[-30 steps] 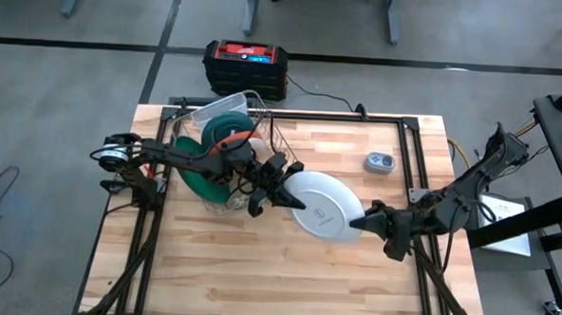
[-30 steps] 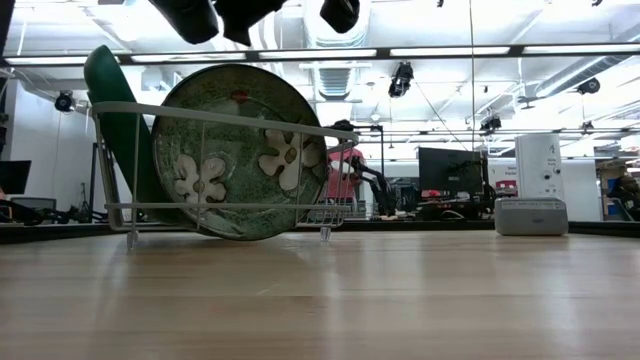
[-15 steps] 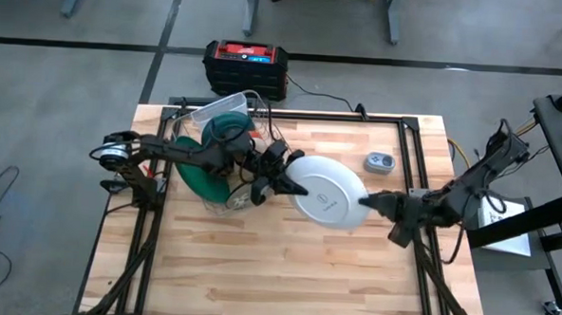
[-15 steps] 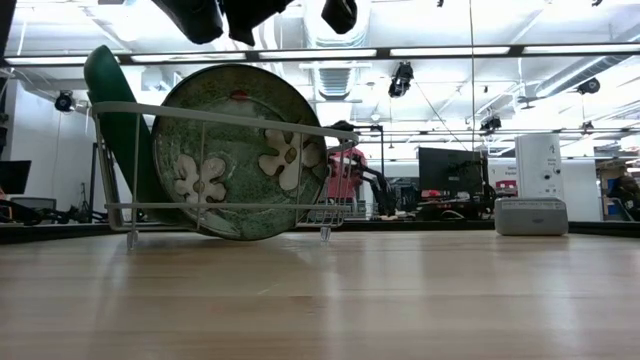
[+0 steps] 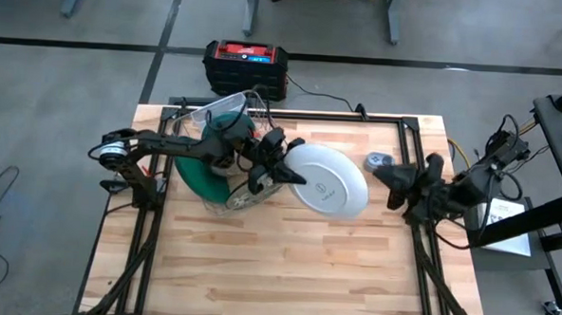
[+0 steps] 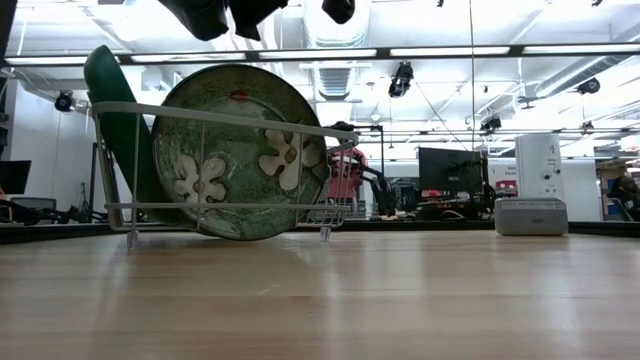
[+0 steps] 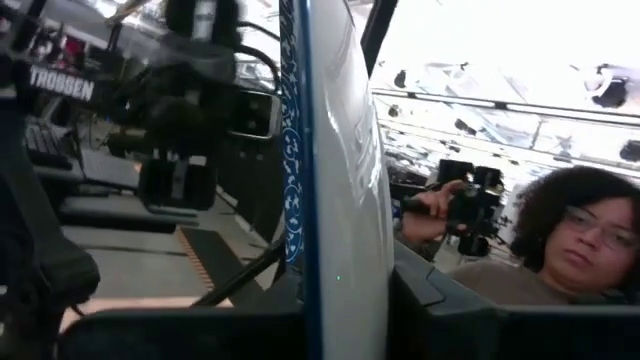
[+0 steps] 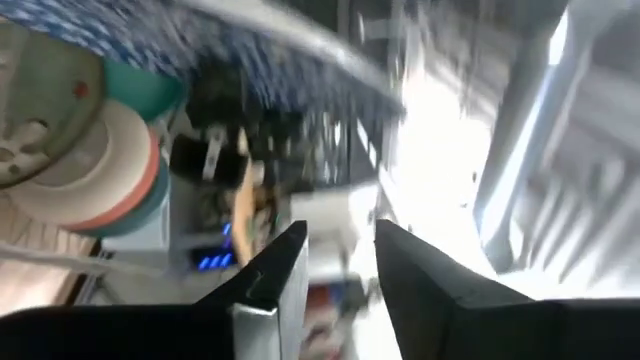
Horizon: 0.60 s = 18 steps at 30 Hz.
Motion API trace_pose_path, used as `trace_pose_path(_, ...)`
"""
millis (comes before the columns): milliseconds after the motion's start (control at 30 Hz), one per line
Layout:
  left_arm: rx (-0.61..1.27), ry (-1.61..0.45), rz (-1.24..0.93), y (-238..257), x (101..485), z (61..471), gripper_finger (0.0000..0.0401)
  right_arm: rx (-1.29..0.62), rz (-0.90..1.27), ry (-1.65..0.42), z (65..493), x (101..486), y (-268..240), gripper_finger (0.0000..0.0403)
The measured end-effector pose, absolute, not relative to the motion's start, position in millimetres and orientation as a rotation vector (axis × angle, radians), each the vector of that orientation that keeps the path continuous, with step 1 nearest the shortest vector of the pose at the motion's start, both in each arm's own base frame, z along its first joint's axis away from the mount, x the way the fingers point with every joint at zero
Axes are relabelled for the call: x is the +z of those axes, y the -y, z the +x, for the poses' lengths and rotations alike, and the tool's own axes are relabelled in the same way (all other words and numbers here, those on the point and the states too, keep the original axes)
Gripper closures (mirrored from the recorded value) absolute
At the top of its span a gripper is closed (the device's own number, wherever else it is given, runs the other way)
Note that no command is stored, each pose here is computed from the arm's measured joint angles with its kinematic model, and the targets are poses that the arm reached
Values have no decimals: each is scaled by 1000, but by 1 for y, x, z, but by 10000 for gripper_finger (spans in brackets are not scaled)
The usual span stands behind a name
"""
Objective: Sort dishes
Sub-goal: Adjust the blue ceramic plate into the dish rack
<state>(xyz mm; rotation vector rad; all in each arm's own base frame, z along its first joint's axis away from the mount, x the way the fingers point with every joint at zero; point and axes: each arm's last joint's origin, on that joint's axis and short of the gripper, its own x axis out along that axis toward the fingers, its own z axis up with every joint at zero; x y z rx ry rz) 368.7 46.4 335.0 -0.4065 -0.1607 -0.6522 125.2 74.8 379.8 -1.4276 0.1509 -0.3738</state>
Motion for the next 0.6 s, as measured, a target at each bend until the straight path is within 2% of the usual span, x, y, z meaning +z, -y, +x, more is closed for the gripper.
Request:
trace_pose_path(100, -667, 169, -383, -56, 342, 367, 372, -473, -1257, -190, 123, 383, -71, 311)
trace_pose_path(267, -638, 112, -340, -73, 347, 368, 372, -519, -947, -109, 120, 388, -69, 332)
trace_pose_path(467, -514, -41, -253, -82, 355, 376, 373, -521, -575, -4, 119, 389, -68, 353)
trace_pose_path(600, -423, -206, -162, -82, 371, 373, 373, -529, -449, 12, 119, 388, -68, 359)
